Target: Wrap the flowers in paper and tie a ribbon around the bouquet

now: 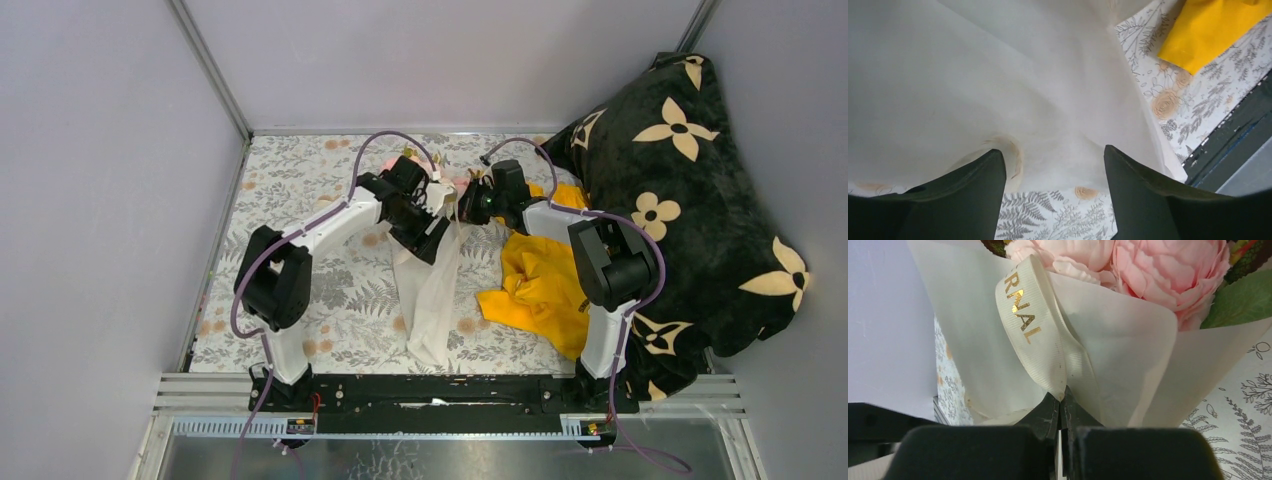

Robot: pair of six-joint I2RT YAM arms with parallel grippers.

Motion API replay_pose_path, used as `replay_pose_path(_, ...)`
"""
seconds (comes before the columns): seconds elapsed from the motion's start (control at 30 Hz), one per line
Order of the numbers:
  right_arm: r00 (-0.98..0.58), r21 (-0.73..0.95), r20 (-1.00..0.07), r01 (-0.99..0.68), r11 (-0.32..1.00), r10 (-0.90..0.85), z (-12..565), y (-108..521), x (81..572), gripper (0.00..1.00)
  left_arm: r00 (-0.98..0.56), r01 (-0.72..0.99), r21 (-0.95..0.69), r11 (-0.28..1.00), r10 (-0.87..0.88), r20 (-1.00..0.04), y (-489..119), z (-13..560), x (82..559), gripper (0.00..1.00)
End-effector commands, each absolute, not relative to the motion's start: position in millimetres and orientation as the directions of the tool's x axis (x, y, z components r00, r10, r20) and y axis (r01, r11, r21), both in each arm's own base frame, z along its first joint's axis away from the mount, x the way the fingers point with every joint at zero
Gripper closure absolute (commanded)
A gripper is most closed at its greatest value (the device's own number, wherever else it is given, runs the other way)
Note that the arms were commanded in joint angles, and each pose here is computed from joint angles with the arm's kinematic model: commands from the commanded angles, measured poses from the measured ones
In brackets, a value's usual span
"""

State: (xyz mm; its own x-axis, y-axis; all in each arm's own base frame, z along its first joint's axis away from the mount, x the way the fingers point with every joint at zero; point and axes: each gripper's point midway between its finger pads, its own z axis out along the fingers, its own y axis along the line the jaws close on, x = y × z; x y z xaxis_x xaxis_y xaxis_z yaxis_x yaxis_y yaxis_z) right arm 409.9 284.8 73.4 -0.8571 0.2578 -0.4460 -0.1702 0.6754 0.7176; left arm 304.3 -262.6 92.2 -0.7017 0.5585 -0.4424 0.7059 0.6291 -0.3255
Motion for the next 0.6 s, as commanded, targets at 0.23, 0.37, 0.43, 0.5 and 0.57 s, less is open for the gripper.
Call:
replay_pose_path(0.23, -0.861, 0.61, -0.484, -0.201, 0.766, 0.159, 61.8, 266.7, 399.6, 1.0, -0.468, 0.865, 0.032, 0.5, 0.83, -0.302, -185.3, 115.0, 306.5, 0.12)
replay_pose_path(0.37, -0.854, 0.598, -0.498, -0.213, 0.773, 0.15, 67.5, 265.2, 400.8, 1.0, -0.435, 0.861, 0.177, 0.477, 0.871, -0.23, -155.1, 135.0, 320.1, 0.21)
replay_pose_path(0.43, -0.853, 0.597, -0.502, -0.219, 0.771, 0.146, 69.9, 265.5, 400.9, 1.0, -0.47, 0.821, 0.184, 0.54, 0.823, -0.32, -148.0, 157.9, 338.6, 0.21)
replay_pose_path(0.5, -0.851, 0.594, -0.506, -0.224, 0.773, 0.142, 71.4, 265.5, 401.0, 1.0, -0.563, 0.725, 0.105, 0.681, 0.673, -0.48, -137.2, 180.7, 371.0, 0.21)
replay_pose_path(0.57, -0.852, 0.595, -0.505, -0.227, 0.771, 0.14, 71.8, 266.3, 400.6, 1.0, -0.584, 0.632, 0.107, 0.767, 0.562, -0.586, -98.5, 188.0, 417.6, 0.21)
